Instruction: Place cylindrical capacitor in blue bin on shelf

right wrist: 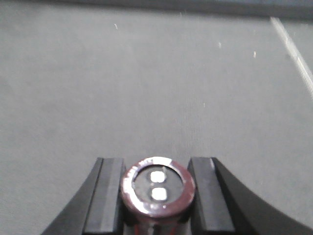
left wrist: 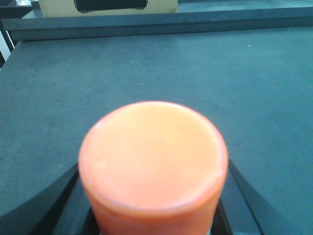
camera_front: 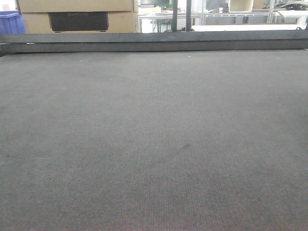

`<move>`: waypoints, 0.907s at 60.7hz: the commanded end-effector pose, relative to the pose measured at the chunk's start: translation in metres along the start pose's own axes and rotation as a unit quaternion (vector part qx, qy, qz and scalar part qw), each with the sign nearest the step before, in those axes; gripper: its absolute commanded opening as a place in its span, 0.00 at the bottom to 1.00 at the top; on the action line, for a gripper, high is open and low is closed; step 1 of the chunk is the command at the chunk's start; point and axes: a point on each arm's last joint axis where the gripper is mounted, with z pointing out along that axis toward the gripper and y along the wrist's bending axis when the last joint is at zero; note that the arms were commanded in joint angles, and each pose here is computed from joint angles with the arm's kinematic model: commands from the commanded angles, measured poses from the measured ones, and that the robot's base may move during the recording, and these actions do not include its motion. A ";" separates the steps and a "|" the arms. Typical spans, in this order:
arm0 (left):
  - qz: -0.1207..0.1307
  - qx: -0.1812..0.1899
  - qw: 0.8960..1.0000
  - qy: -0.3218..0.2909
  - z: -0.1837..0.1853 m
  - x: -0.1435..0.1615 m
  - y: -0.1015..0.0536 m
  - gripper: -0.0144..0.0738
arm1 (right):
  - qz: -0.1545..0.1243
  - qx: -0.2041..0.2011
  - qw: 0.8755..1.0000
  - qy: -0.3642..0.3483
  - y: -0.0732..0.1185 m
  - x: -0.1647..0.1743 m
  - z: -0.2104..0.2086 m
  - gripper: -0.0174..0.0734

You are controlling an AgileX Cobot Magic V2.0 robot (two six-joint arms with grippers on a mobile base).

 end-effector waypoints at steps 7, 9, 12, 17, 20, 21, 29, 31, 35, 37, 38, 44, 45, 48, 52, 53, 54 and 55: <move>0.001 0.004 1.000 0.008 -0.001 0.014 -0.002 0.04 | -0.001 -0.004 0.998 -0.067 0.001 -0.008 -0.042 0.07; 0.001 0.004 1.000 0.011 0.000 0.016 -0.002 0.04 | -0.001 -0.004 0.997 -0.071 0.002 -0.007 -0.047 0.07; -0.001 0.007 1.000 0.016 0.000 0.017 -0.003 0.04 | -0.001 -0.005 0.997 -0.074 0.002 -0.005 -0.054 0.07; -0.003 0.008 1.000 0.018 0.001 0.018 -0.003 0.04 | -0.007 -0.001 0.997 -0.075 0.001 -0.003 -0.063 0.07; -0.003 0.008 1.000 0.018 0.001 0.018 -0.003 0.04 | -0.012 0.003 0.997 -0.076 0.000 -0.002 -0.066 0.07; -0.003 0.008 1.000 0.018 0.001 0.018 -0.003 0.04 | -0.014 0.005 0.997 -0.074 0.000 -0.001 -0.066 0.07; -0.003 0.008 1.000 0.021 0.001 0.019 -0.003 0.04 | -0.014 0.005 0.997 -0.075 0.000 -0.001 -0.069 0.07; -0.003 0.008 1.000 0.021 0.001 0.019 -0.003 0.04 | -0.014 0.005 0.997 -0.075 0.000 -0.001 -0.069 0.07; -0.003 0.008 1.000 0.021 0.001 0.019 -0.003 0.04 | -0.014 0.005 0.997 -0.078 0.000 -0.001 -0.069 0.07; -0.003 0.009 1.000 0.022 0.001 0.019 -0.003 0.04 | -0.014 0.005 0.997 -0.082 0.000 -0.002 -0.069 0.07; -0.003 0.009 1.000 0.022 0.001 0.019 -0.003 0.04 | -0.014 0.005 0.996 -0.083 0.000 -0.002 -0.069 0.07; -0.002 0.010 1.000 0.028 0.001 0.020 -0.003 0.04 | -0.014 0.005 0.996 -0.086 0.000 -0.003 -0.069 0.07; -0.002 0.010 1.000 0.028 0.001 0.020 -0.003 0.04 | -0.014 0.005 0.996 -0.086 0.000 -0.003 -0.069 0.07; -0.003 0.010 1.000 0.027 0.001 0.020 -0.003 0.04 | -0.014 0.005 0.996 -0.086 0.000 -0.003 -0.069 0.07; -0.003 0.010 1.000 0.027 0.001 0.020 -0.003 0.04 | -0.014 0.005 0.996 -0.086 0.000 -0.003 -0.069 0.07; -0.003 0.010 1.000 0.027 0.001 0.020 -0.003 0.04 | -0.014 0.005 0.996 -0.086 0.000 -0.003 -0.069 0.07; -0.003 0.010 1.000 0.027 0.001 0.020 -0.003 0.04 | -0.014 0.005 0.996 -0.086 0.000 -0.003 -0.069 0.07; -0.003 0.010 1.000 0.027 0.001 0.020 -0.003 0.04 | -0.014 0.005 0.996 -0.086 0.000 -0.003 -0.069 0.07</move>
